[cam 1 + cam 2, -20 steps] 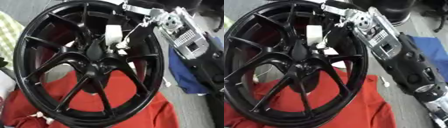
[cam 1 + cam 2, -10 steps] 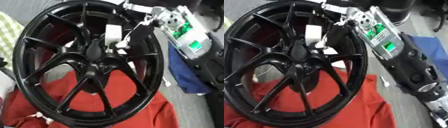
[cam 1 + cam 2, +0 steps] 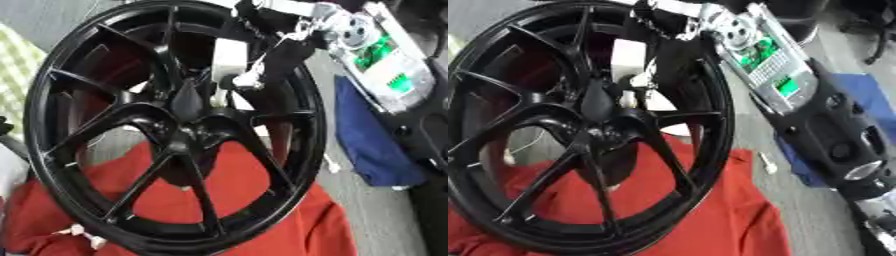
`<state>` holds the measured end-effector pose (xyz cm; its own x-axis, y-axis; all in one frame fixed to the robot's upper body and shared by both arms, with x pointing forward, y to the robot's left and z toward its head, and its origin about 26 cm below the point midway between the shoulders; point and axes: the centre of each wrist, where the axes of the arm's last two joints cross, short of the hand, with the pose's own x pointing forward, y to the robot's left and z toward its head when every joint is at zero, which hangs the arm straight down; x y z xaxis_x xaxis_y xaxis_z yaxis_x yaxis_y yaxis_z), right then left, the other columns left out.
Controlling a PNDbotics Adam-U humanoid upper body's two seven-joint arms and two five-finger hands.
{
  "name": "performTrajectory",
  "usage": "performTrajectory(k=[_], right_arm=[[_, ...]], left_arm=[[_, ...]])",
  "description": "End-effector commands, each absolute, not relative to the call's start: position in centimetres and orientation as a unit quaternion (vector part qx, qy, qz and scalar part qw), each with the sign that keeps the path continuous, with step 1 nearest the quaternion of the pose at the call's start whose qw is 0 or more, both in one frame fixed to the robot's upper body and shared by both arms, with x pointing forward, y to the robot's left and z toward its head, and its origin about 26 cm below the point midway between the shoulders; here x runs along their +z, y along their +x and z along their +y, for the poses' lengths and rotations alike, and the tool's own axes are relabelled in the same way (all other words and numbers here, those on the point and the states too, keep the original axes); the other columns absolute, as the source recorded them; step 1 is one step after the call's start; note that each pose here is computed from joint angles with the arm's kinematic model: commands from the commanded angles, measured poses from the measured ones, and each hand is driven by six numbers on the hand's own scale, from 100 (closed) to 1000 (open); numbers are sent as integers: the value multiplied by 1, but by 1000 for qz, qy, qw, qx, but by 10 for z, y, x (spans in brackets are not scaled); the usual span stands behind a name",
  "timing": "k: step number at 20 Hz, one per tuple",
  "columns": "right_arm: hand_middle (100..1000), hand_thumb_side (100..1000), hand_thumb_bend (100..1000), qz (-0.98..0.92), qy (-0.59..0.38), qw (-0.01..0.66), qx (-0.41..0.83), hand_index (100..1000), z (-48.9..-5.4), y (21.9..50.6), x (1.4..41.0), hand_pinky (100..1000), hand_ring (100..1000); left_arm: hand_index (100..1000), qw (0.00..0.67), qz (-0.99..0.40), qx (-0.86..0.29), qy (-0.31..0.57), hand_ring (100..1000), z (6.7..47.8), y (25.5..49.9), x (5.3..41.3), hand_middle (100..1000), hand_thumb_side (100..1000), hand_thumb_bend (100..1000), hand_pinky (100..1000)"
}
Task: Pull the pin out of the wheel hub.
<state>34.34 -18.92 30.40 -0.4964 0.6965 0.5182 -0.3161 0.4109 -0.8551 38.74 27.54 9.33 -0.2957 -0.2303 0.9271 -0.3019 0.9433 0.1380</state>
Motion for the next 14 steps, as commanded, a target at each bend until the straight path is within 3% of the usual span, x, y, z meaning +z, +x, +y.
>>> performTrajectory(k=[1,14], right_arm=[[186,100,407,-698,-154,468,519,441,-195,338,318,581,548],[182,100,393,-736,-177,447,476,431,-212,315,357,575,540]], left_arm=[[742,559,-812,28,166,524,274,389,102,481,928,100,671],[743,570,-804,29,169,521,274,387,93,482,930,100,672]])
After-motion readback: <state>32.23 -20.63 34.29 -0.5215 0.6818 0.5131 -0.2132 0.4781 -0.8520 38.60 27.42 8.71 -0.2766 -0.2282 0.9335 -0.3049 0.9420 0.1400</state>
